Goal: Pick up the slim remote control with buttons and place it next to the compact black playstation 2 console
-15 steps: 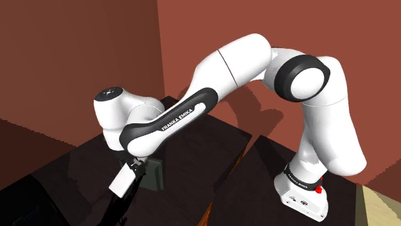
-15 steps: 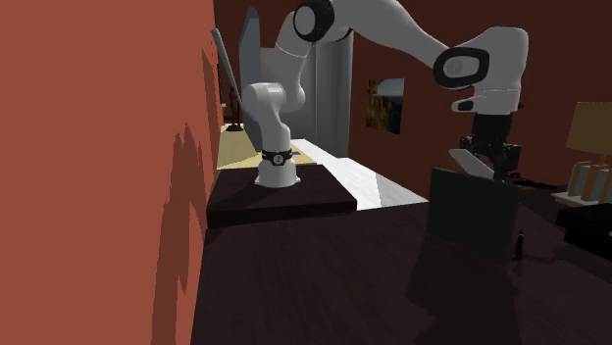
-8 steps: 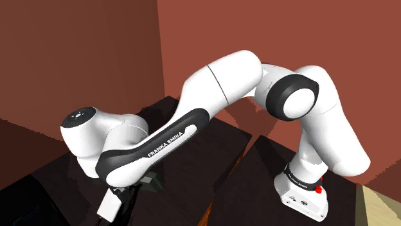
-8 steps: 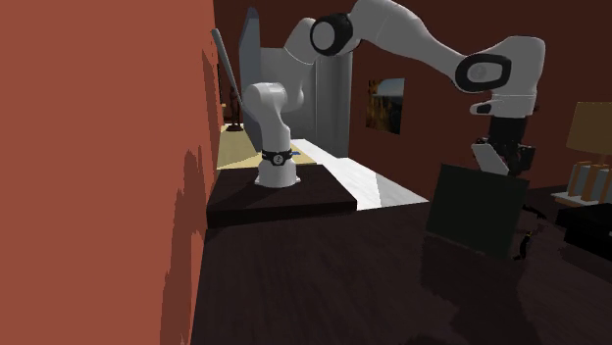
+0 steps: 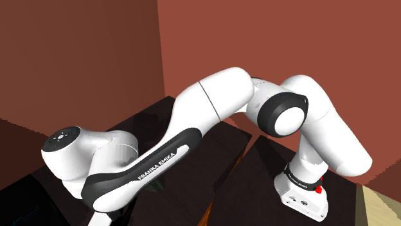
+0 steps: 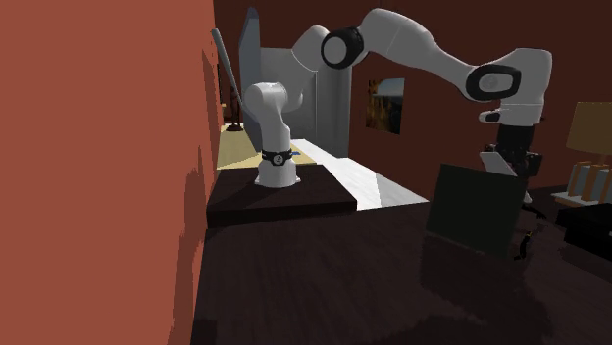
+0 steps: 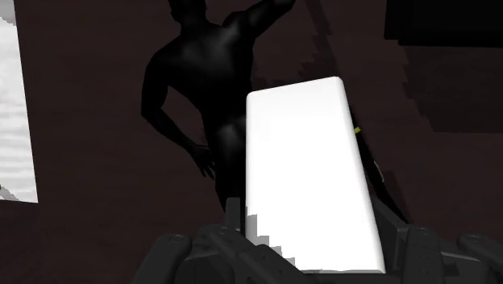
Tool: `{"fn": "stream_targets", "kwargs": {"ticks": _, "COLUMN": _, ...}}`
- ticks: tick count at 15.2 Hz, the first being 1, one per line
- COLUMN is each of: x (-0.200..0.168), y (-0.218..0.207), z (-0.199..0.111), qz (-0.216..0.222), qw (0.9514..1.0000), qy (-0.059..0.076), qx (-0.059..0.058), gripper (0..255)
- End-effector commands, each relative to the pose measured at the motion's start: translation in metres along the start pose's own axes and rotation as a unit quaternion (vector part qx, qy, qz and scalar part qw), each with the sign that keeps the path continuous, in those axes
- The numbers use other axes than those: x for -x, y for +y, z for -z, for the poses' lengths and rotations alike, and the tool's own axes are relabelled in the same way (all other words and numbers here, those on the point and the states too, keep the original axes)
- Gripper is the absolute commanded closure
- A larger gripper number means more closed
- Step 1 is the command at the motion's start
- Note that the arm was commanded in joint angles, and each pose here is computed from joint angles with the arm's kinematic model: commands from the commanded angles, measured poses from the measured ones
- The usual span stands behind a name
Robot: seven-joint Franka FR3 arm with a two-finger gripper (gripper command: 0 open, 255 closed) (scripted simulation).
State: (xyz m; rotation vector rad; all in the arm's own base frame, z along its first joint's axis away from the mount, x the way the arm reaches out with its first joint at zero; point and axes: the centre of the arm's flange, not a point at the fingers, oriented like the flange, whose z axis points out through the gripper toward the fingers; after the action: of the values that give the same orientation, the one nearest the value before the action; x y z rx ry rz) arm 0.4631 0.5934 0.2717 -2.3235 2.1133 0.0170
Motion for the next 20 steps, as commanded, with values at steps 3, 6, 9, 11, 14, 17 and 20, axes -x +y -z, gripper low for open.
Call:
{"fn": "stream_targets", "kwargs": {"ticks": 3, "x": 0.001, "y": 0.000, "z": -0.021, "qz": 0.000, "qw": 1.0000, "qy": 0.000, "qx": 0.001, "gripper": 255}}
{"fn": "stream_targets", "kwargs": {"ticks": 6, "x": 0.000, "y": 0.000, "z": -0.037, "qz": 0.000, "qw": 1.0000, "qy": 0.000, "qx": 0.001, "gripper": 255}}
{"fn": "stream_targets", "kwargs": {"ticks": 9, "x": 0.000, "y": 0.000, "z": -0.053, "qz": 0.000, "qw": 1.0000, "qy": 0.000, "qx": 0.001, "gripper": 255}}
{"fn": "stream_targets", "kwargs": {"ticks": 11, "x": 0.000, "y": 0.000, "z": -0.064, "qz": 0.000, "qw": 1.0000, "qy": 0.000, "qx": 0.001, "gripper": 255}}
{"fn": "stream_targets", "kwargs": {"ticks": 14, "x": 0.000, "y": 0.000, "z": -0.080, "qz": 0.000, "qw": 1.0000, "qy": 0.000, "qx": 0.001, "gripper": 255}}
{"fn": "stream_targets", "kwargs": {"ticks": 17, "x": 0.000, "y": -0.001, "z": -0.095, "qz": 0.000, "qw": 1.0000, "qy": 0.000, "qx": 0.001, "gripper": 255}}
{"fn": "stream_targets", "kwargs": {"ticks": 20, "x": 0.000, "y": -0.001, "z": -0.111, "qz": 0.000, "qw": 1.0000, "qy": 0.000, "qx": 0.001, "gripper": 255}}
